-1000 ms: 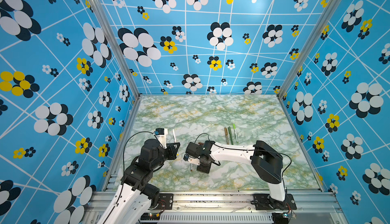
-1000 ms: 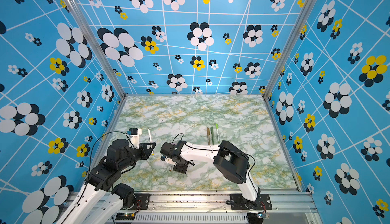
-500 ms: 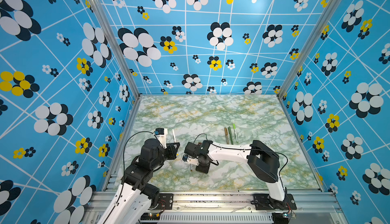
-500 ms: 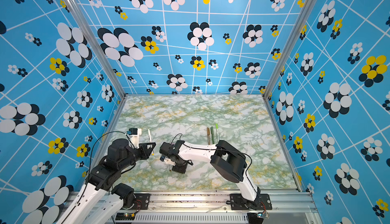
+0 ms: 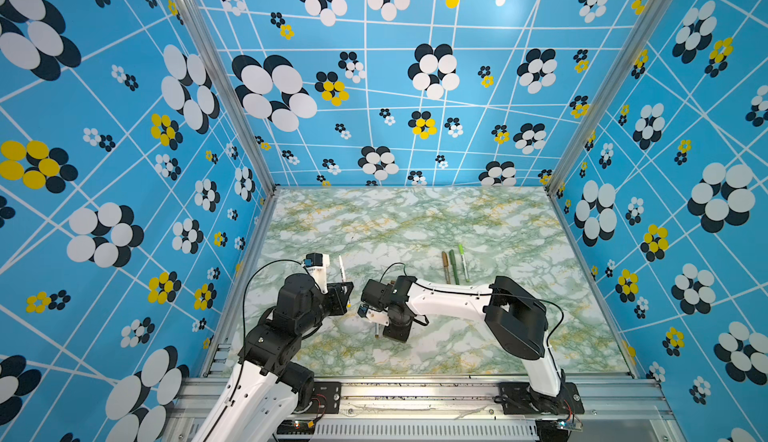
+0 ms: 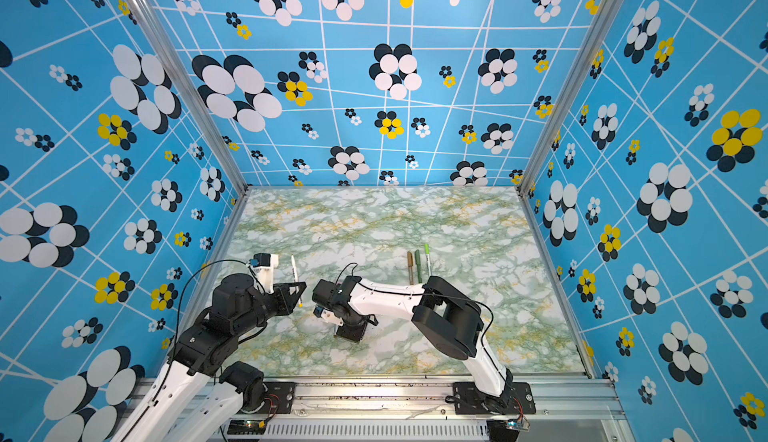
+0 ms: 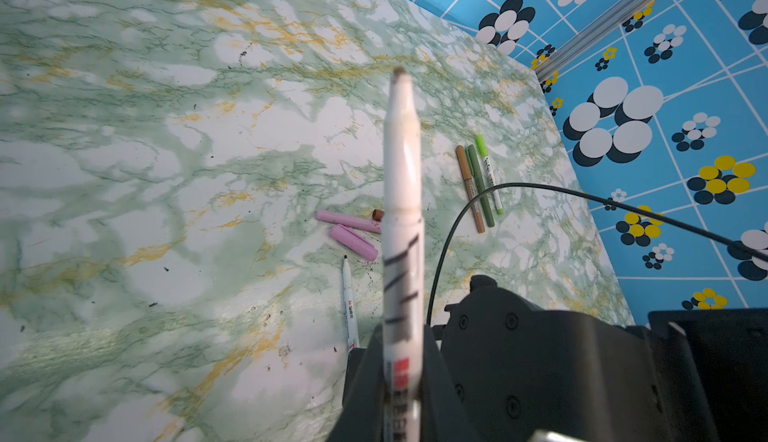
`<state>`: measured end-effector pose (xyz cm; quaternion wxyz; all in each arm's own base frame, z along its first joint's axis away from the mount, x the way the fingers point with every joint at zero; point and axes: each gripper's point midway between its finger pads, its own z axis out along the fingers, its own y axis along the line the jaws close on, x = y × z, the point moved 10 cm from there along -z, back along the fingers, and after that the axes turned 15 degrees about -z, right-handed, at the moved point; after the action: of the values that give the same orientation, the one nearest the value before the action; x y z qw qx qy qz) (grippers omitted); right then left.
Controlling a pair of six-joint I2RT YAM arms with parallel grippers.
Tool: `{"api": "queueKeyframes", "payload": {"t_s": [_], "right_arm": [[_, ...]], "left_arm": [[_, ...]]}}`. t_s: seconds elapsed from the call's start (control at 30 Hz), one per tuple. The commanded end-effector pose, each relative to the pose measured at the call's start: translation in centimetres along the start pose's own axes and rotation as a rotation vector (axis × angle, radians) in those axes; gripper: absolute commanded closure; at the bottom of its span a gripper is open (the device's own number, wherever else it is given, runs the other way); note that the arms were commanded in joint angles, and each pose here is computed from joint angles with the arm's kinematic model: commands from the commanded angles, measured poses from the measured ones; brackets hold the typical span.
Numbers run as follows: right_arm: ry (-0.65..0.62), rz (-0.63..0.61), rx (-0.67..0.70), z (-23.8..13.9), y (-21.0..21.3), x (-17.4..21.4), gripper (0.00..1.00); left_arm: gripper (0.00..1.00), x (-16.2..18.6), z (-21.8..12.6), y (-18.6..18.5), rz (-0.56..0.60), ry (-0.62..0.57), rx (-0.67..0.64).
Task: Insert the pens into the pen caps
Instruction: 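Lower the right gripper onto the yellow cap on the table and grasp it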
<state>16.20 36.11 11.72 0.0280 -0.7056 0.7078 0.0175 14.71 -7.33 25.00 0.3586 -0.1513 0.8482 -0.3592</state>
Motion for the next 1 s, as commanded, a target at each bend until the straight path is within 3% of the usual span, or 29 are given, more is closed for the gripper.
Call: {"api": "queueKeyframes", "payload": {"t_s": [0.0,0.2,0.47,0.97], "right_arm": [[0.04,0.015,-0.071,1.9,0.7,0.3,0.65],[0.022,0.026,-0.061,2.1,0.6,0.0,0.61],[-0.001,0.035,-0.043,2.3,0.3,-0.4,0.62],[-0.009,0.05,-0.054,2.9,0.1,-1.3,0.72]], "left_arm": [[1.0,-0.5,-0.7,0.1,-0.015,-0.044,-0.036],[1.0,-0.7,-2.3,0.3,-0.02,-0.132,-0.056],[1.0,-0.7,-2.2,0.2,-0.031,-0.127,-0.055],[1.0,-1.0,-1.7,0.0,-0.033,-0.109,-0.047]]}}
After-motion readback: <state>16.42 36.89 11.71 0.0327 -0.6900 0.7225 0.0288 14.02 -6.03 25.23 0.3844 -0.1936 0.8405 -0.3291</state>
